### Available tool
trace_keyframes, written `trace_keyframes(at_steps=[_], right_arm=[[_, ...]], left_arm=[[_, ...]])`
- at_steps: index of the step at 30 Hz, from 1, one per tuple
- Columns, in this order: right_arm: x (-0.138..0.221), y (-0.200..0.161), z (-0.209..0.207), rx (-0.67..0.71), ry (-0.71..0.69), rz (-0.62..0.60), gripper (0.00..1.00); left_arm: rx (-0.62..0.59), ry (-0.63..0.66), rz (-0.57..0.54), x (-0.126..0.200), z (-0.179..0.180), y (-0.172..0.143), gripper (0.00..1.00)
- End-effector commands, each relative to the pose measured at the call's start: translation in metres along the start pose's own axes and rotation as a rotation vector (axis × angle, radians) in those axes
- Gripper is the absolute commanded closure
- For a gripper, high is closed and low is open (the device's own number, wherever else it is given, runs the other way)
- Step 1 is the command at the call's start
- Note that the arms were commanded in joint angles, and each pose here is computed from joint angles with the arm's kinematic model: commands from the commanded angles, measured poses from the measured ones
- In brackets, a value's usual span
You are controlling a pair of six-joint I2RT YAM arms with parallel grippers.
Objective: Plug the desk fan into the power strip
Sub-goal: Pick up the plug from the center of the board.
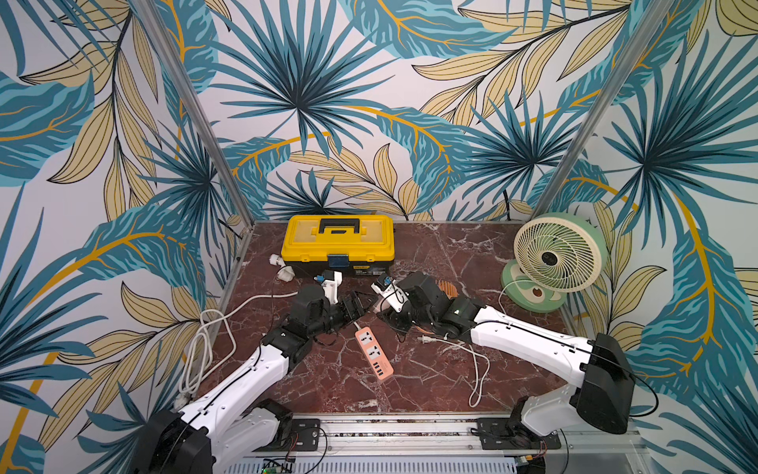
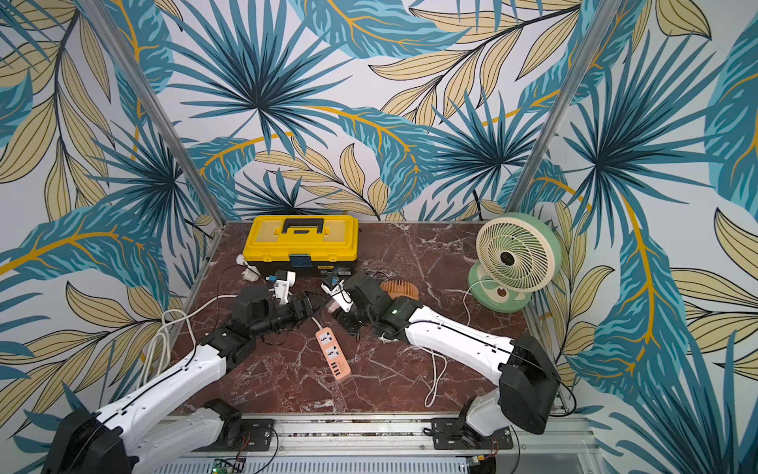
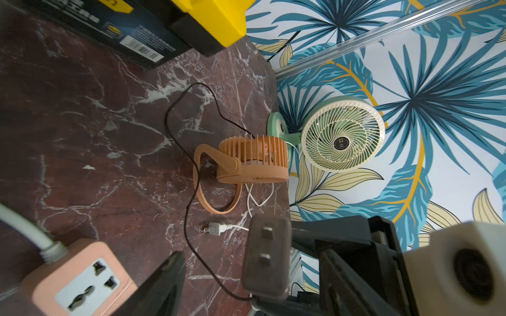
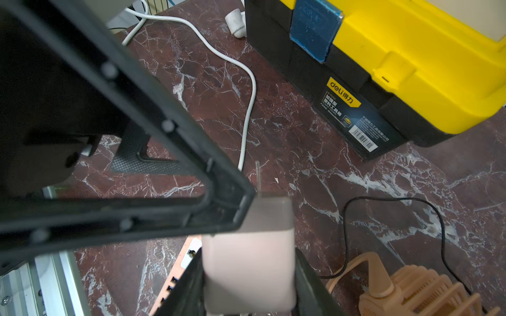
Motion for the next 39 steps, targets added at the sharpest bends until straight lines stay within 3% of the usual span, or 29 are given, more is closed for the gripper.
trace_keyframes(at_steps=[1,9,16,22,26,31,35,37,39], right_arm=[[0.007,0.0,0.009,0.031,0.036,-0.004,0.99],[0.011,-0.001,0.013,0.046,0.04,-0.016,1.0],[0.014,0.006,0.015,0.062,0.043,-0.025,1.0],[0.014,0.008,0.018,0.068,0.048,-0.023,1.0],[0.016,0.007,0.02,0.067,0.047,-0.028,1.0],[0.015,0.007,0.021,0.076,0.043,-0.025,1.0],[0.014,0.009,0.022,0.087,0.045,-0.022,1.0],[0.013,0.009,0.023,0.092,0.045,-0.02,1.0],[0.013,0.01,0.023,0.095,0.045,-0.021,1.0]], left_arm=[[-0.036,-0.109,0.014,0.003,-0.017,0.0,0.2],[-0.034,-0.094,0.051,0.0,-0.005,-0.007,0.36],[-0.055,-0.061,0.083,0.003,0.0,-0.013,0.37],[-0.062,-0.062,0.071,0.006,-0.004,-0.012,0.72],[-0.048,-0.063,0.086,0.002,-0.002,-0.012,0.81],[-0.038,-0.063,0.107,-0.001,0.003,-0.016,0.81],[-0.051,-0.081,0.128,-0.002,0.001,-0.02,0.64],[-0.055,-0.076,0.126,-0.002,0.001,-0.02,0.64],[-0.058,-0.075,0.119,-0.002,0.001,-0.019,0.71]])
Point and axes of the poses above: each gripper's point midway between its finger pads, its own x axis back along the fingers, its own z axis along the line the jaws close on, y = z × x, the point moved 5 cm from there along x, back along the fingers, and after that the axes turned 6 degrees about x, right-handed, at the moved point
